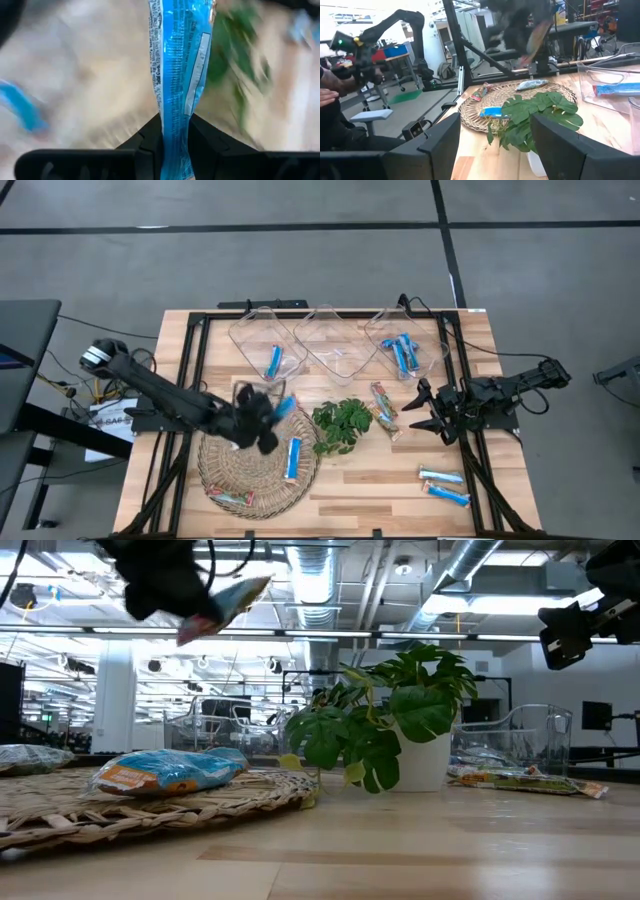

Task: Pick and place Granola Bars by type
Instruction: Put the red granola bar into the left transparent bin

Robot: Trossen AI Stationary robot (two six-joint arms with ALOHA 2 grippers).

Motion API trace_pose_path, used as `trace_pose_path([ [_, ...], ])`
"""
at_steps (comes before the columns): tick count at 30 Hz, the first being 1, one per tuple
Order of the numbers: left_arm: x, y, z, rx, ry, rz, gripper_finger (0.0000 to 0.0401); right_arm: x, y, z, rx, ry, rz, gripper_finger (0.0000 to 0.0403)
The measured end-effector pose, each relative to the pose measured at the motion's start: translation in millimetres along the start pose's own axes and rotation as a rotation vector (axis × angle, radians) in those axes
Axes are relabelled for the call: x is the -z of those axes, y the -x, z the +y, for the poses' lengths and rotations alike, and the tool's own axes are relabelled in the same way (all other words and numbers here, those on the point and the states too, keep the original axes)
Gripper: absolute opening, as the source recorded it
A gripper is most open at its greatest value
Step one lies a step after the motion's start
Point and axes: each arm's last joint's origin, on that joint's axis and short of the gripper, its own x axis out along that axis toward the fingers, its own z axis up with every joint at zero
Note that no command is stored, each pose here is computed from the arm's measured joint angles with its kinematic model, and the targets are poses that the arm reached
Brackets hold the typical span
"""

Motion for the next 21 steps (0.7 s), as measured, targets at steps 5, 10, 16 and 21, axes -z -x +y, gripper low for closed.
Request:
trace_pose_path([
  [5, -26, 6, 24, -0.193, 0.023, -0.209, 0.0065, 0, 0, 0, 0.000, 0.000, 0.000, 0.0232],
  [10, -44, 2, 52, -0.350, 0.030, -0.261, 0.0065, 0, 0, 0, 0.000, 0.000, 0.000, 0.0232],
  [16, -60, -14, 84, -0.457, 0.005, -0.201, 0.0065, 0, 0, 0, 0.000, 0.000, 0.000, 0.0232],
  [21, -65, -27, 113, -0.491, 0.010, -0.115, 0.0065, 0, 0, 0, 0.000, 0.000, 0.000, 0.0232],
])
